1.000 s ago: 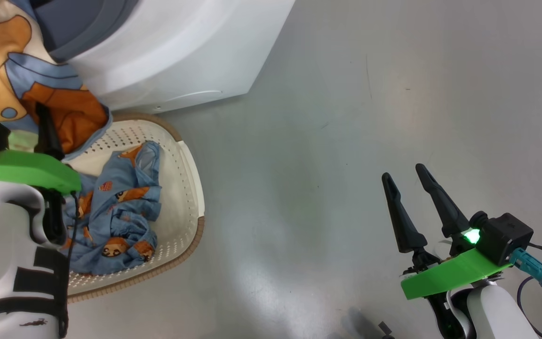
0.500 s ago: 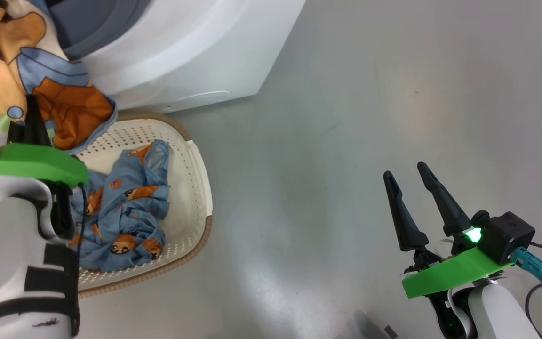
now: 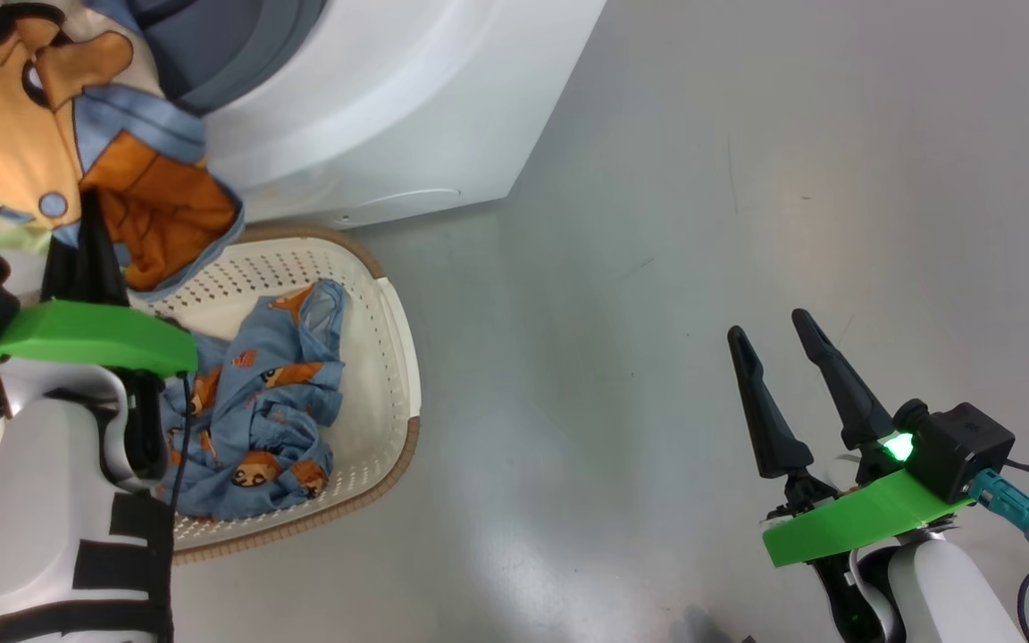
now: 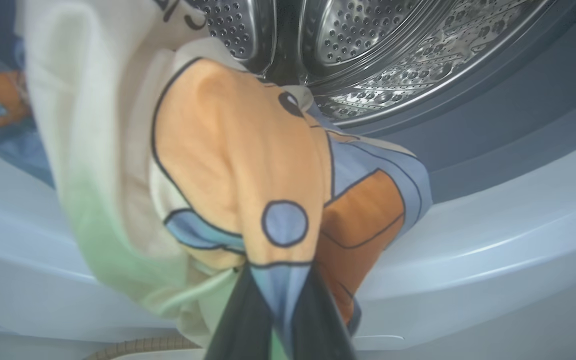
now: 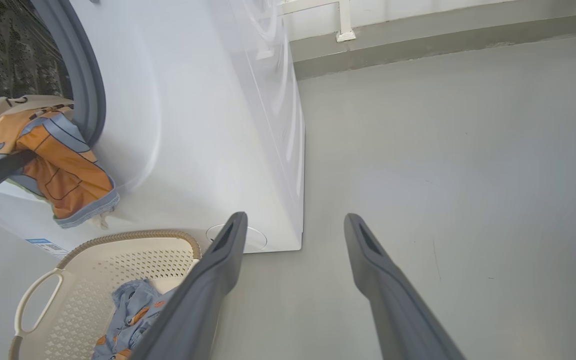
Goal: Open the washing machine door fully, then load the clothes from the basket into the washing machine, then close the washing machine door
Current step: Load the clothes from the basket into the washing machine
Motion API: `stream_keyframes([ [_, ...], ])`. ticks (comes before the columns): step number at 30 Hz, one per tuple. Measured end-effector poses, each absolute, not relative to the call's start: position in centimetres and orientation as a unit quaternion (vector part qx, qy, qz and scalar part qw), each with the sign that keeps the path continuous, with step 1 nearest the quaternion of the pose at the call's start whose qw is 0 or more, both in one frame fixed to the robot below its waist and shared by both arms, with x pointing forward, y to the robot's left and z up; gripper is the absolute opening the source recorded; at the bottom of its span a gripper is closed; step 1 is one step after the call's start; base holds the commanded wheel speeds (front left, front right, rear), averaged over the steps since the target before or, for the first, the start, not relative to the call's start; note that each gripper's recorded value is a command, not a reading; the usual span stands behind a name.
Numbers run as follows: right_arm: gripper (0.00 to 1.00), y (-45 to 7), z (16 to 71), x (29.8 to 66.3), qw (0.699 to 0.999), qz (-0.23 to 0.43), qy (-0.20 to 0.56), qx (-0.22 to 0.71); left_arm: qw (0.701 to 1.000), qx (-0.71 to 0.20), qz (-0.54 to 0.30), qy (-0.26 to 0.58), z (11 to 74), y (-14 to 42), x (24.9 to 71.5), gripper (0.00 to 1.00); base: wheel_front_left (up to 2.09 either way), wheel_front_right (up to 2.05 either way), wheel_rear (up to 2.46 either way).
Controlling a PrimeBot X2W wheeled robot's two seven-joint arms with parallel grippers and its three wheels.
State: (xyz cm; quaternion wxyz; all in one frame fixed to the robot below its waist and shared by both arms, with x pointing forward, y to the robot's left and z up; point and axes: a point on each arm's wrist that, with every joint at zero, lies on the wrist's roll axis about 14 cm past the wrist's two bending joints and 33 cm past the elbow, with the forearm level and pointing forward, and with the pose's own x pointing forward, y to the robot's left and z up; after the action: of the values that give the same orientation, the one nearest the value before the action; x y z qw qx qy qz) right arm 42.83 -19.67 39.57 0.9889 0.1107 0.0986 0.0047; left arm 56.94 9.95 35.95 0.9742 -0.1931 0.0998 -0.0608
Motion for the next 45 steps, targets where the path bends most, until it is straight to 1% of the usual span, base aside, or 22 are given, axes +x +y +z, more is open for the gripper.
stream_keyframes([
  [9, 1.0, -19.9, 40.3, 42.2, 0.989, -0.003, 0.093, 0.112, 0.976, -0.183, -0.097, 0.06, 39.4, 8.4, 58.4, 0.0, 0.0, 0.0, 0.0],
  [15, 1.0, -20.4, 40.6, 41.5, 0.989, -0.015, 0.092, 0.114, 0.981, -0.161, -0.11, 0.026, 42.7, 8.1, 61.4, 0.0, 0.0, 0.0, 0.0],
  [17, 1.0, -20.6, 40.7, 41.1, 0.989, -0.02, 0.093, 0.114, 0.982, -0.151, -0.11, 0.009, 44.4, 8.1, 63.1, 0.0, 0.0, 0.0, 0.0],
  [20, 1.0, -20.7, 40.8, 40.8, 0.989, -0.024, 0.094, 0.115, 0.984, -0.143, -0.11, 0.003, 45.4, 7.9, 64.7, 0.0, 0.0, 0.0, 0.0],
  [30, 1.0, -21.5, 40.1, 39.7, 0.986, -0.044, 0.108, 0.115, 0.987, -0.113, -0.11, 0.021, 45.2, 6.8, 68.5, 0.0, 0.0, 0.0, 0.0],
  [45, 1.0, -22.0, 37.5, 38.3, 0.981, -0.06, 0.152, 0.109, 0.991, -0.084, -0.106, 0.013, 44.5, 6.8, 73.5, 0.0, 0.0, 0.0, 0.0],
])
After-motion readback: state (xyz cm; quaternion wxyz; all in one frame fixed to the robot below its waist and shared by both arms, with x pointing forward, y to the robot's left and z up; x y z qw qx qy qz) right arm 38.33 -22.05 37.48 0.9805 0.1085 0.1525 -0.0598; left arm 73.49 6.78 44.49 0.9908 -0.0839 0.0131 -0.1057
